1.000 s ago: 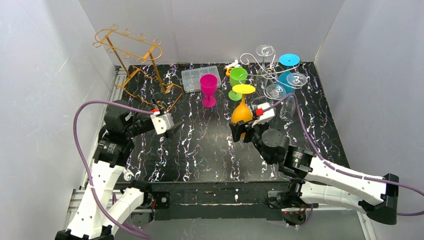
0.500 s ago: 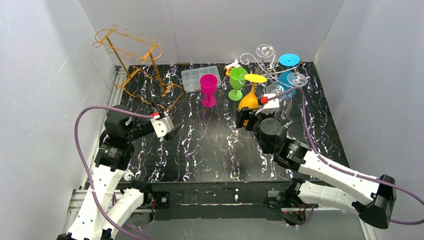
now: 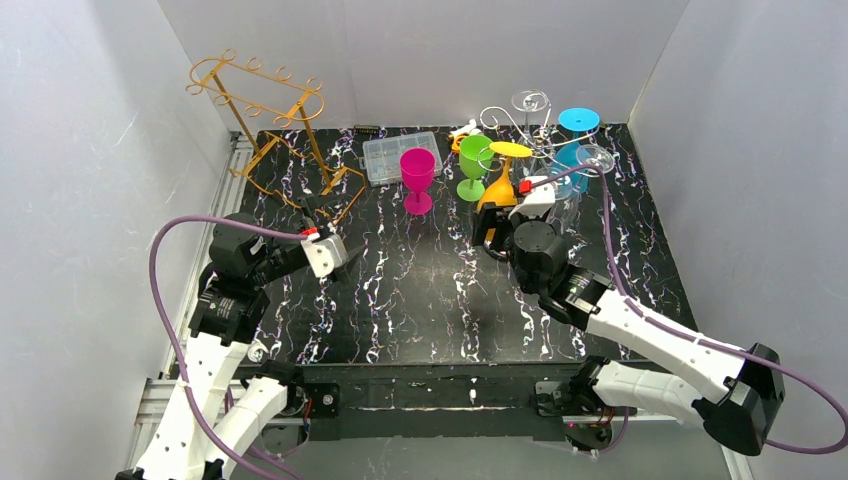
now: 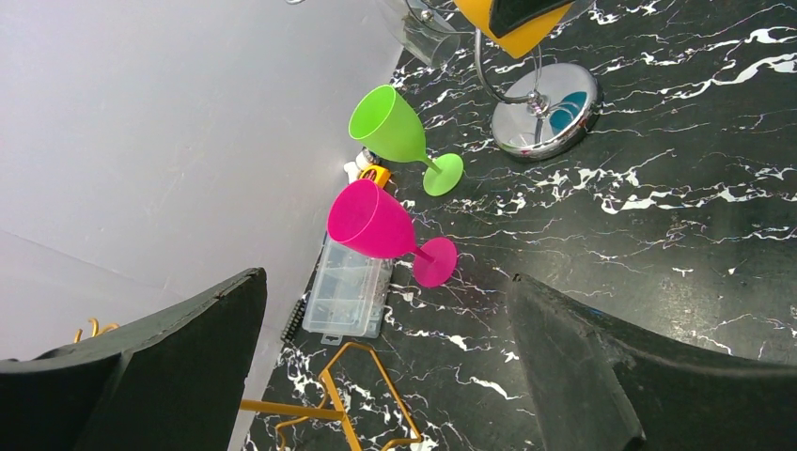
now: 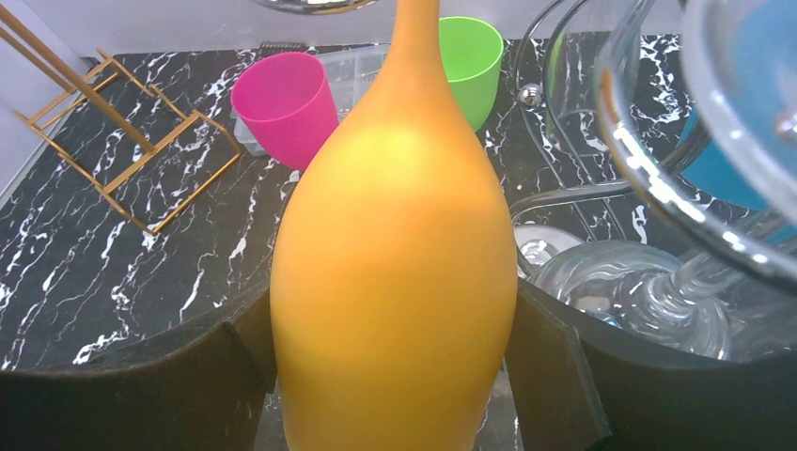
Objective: Place the wine glass upside down on the wine glass rack
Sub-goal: Turn the wine glass upside down at the wine rack.
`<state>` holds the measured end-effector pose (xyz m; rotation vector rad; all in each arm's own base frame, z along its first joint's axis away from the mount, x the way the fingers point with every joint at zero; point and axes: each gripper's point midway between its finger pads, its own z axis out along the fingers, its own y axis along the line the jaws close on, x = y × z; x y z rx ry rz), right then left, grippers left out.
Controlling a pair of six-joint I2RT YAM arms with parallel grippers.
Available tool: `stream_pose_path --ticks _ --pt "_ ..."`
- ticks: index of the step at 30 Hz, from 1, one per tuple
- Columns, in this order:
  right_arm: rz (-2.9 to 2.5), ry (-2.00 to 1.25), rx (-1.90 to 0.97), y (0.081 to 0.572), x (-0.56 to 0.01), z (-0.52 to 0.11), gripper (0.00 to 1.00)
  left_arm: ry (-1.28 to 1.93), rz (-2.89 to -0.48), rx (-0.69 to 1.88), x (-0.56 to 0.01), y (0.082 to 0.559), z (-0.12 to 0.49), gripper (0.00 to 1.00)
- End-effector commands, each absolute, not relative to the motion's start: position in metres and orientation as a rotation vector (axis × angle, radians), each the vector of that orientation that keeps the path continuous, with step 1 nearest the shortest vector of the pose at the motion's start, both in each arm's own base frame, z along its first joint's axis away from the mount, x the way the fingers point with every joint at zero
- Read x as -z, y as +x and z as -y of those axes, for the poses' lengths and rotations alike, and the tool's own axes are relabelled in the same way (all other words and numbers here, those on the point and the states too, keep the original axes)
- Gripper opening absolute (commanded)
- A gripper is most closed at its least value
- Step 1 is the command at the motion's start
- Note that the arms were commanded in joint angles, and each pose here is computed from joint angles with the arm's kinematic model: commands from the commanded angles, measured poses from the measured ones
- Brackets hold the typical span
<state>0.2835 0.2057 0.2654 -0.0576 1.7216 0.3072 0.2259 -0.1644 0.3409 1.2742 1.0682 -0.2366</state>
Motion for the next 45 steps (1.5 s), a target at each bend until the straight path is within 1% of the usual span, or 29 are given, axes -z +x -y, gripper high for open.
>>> stream_pose_path --ticks 1,14,26,45 --pt "-1.639 0.028 -0.369 0.295 -0.302 -0.204 0.68 1.265 -1.049 0.220 -0.345 0.225 0.163 0.98" --pt "-1.681 -0.005 -0.369 0.309 -0.293 -0.217 0.68 1.265 -1.056 0.215 -0.343 0.226 0.162 0.98" --pt "-1.698 0.025 -0.395 0.309 -0.284 -0.221 0.68 1.272 -1.062 0.212 -0.337 0.226 0.162 0.98" --pt "-1.720 -0.110 -0.433 0.312 -0.278 -0.247 0.69 1.272 -1.065 0.206 -0.334 0.226 0.161 0.98"
